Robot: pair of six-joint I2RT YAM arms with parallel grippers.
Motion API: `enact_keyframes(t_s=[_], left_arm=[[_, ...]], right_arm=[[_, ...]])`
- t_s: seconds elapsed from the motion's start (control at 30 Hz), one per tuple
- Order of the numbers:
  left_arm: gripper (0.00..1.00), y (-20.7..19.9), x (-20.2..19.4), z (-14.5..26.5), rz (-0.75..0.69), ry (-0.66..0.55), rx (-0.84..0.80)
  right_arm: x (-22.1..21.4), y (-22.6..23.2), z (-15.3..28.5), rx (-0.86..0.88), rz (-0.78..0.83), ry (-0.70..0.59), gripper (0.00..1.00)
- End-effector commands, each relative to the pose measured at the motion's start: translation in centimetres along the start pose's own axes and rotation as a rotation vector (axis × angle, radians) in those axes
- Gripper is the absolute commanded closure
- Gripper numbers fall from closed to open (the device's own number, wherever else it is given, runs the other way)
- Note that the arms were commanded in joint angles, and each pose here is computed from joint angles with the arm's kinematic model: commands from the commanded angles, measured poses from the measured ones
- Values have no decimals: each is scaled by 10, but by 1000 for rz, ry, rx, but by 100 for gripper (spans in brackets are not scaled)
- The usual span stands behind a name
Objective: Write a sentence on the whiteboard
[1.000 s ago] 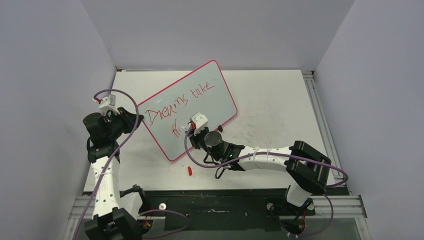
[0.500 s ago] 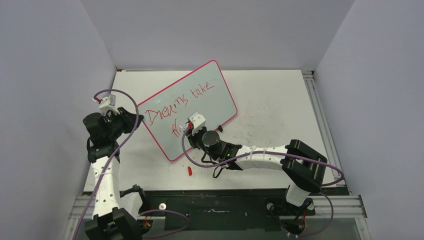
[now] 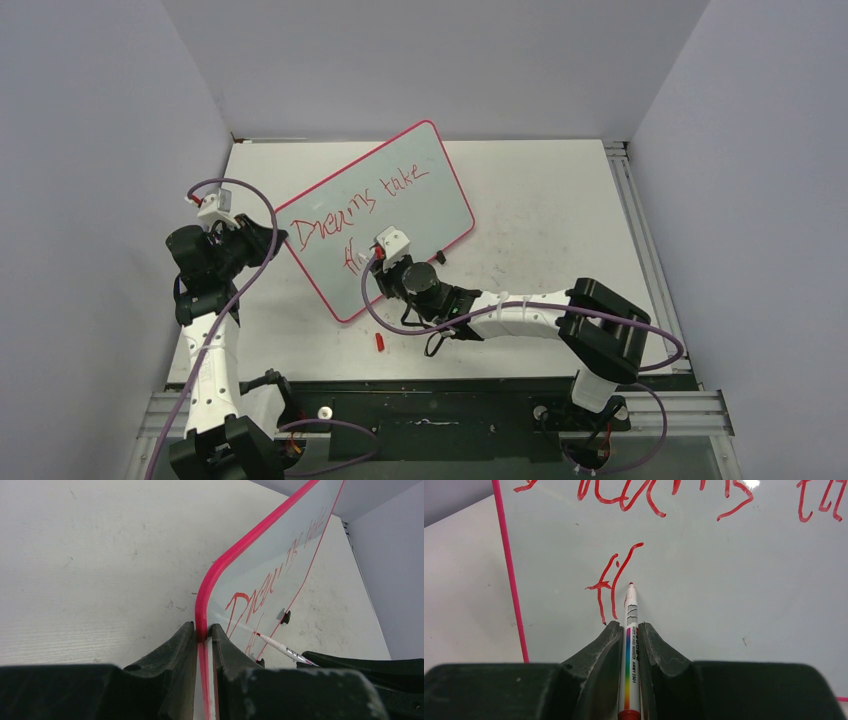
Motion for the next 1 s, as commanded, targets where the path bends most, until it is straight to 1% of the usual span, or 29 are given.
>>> enact_keyframes(t_s=[0.0,0.13,0.3,0.4,0.97], left_arm=[[87,-14,6,0,-31,-15,-64],[87,-14,6,0,-31,-15,-63],[87,-14,6,0,-32,-16,-64],[87,-14,6,0,-31,-15,-64],[87,-14,6,0,-31,-14,-63]], right_arm=[[25,1,-6,-3,-30,-75,95],[26,0,-5,-3,-31,-76,95],[44,-3,10,-1,-38,-118,95],[47,-8,18,-12,-40,-125,95],[18,-17,11,-39,-43,-61,95]])
Point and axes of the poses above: each gripper's point midway between its finger pads, its own z axis back along the fingers, its own y axis along the line the jaws close on, x = y × z, the point moved 1 cm from there along z, back along the fingers, and after that the axes turned 6 degrees about z, right-handed, at the moved point
